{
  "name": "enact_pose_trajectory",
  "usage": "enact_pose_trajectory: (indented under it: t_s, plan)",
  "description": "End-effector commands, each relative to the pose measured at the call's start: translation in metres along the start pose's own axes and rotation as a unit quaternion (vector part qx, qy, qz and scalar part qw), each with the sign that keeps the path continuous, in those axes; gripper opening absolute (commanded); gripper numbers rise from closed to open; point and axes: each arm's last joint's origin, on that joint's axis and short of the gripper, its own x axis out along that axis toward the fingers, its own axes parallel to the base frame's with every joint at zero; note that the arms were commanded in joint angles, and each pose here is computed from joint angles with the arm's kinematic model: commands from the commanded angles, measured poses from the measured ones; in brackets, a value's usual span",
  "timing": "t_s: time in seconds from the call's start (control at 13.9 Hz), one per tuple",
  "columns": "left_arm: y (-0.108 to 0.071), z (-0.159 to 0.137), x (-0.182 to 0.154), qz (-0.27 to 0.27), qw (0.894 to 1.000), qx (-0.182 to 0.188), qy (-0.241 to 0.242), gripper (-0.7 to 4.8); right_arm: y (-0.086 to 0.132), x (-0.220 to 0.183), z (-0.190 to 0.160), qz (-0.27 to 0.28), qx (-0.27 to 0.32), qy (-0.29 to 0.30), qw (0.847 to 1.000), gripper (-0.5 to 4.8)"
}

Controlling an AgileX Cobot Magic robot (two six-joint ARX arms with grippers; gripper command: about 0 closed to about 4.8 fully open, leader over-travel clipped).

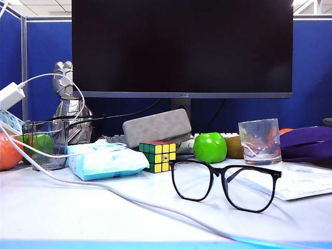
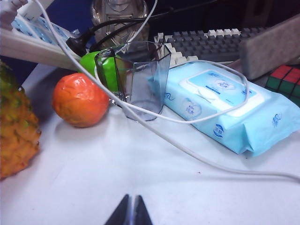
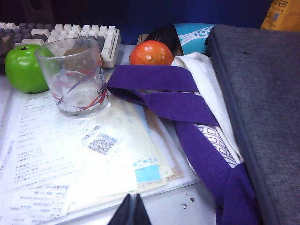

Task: Pick up the glasses, fold the temples of the glasses, place the glasses into the glasses case, and finally close the glasses case.

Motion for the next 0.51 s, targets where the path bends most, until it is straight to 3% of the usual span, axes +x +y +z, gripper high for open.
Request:
enact_pose_trajectory:
  t_s: [0.07, 0.14, 0.22, 0.36, 0.51]
  plan:
    - [0.000, -0.002, 0.000, 0.003, 1.000, 0.000, 0.008, 0.21, 0.000, 0.001, -0.002, 0.003, 0.002, 0.003, 1.000, -0.05]
    - [0.000, 0.004, 0.000, 0.003, 1.000, -0.008, -0.019, -0.06, 0.000, 0.000, -0.001, 0.002, 0.104, 0.002, 0.995, -0.05]
    - [0.003, 0.028, -0.007, 0.024, 0.994, -0.069, -0.078, -0.06, 0.000, -0.008, 0.022, 0.006, 0.121, -0.025, 0.992, -0.05]
    - [0.005, 0.059, -0.020, 0.036, 0.984, -0.084, -0.154, -0.06, -0.002, -0.023, 0.054, 0.013, 0.135, -0.073, 0.988, -0.05]
    - [0.007, 0.083, -0.028, 0.048, 0.979, -0.088, -0.178, -0.06, -0.003, -0.037, 0.081, 0.018, 0.135, -0.109, 0.985, -0.05]
